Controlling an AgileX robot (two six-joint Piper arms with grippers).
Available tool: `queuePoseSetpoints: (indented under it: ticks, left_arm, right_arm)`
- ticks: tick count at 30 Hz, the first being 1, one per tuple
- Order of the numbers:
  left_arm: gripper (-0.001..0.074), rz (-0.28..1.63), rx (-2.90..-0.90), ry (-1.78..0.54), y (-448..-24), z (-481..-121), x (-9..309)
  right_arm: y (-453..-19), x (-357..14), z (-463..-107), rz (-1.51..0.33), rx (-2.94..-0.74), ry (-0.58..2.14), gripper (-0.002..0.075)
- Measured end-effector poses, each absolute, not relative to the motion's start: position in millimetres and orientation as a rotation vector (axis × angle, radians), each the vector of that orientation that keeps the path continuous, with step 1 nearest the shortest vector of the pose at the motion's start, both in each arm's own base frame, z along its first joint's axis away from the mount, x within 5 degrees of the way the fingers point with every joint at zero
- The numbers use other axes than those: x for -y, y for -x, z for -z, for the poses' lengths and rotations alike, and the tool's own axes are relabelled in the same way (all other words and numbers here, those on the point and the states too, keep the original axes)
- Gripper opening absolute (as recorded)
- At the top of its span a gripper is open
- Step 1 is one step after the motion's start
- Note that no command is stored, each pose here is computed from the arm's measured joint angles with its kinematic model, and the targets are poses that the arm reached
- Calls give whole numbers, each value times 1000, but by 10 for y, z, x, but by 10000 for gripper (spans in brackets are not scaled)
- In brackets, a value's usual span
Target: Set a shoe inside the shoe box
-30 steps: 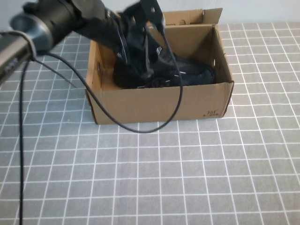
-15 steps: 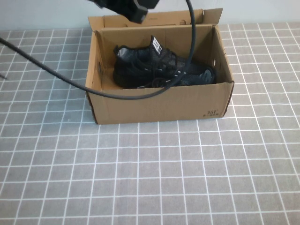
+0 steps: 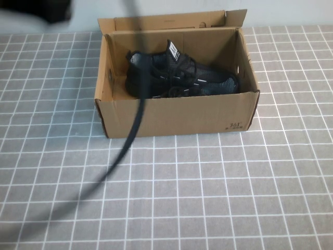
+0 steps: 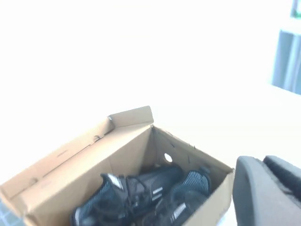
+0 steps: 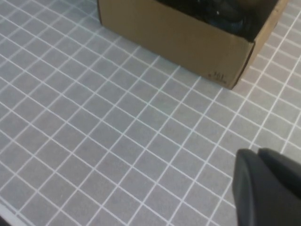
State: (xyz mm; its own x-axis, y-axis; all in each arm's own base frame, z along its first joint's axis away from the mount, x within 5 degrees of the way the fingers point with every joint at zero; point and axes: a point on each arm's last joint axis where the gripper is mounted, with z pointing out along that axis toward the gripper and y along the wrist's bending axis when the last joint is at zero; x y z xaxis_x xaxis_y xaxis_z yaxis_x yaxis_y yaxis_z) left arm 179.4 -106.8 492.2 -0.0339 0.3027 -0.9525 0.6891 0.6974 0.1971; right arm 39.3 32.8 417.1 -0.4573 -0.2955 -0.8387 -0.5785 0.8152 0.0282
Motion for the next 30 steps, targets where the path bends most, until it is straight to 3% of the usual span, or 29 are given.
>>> queuePoseSetpoints:
  ticks: [11, 17, 21, 30]
  left_arm:
    - [0, 319, -1493, -564, -787, -3838, 496]
    - [-1, 292, -1472, -498, -627, -3279, 375]
    - [-1, 239, -1457, -453, -647, -2952, 325]
    - [-1, 202, -1568, -362, -740, -2253, 272]
  right_arm:
    - [300, 56, -3939, -444, -1790, 569, -16]
    - [460, 124, -3734, -526, -1584, 493, -16]
    - [388, 67, -3602, -603, -1459, 431, -16]
    - [-92, -180, -3067, -731, -1436, 281, -16]
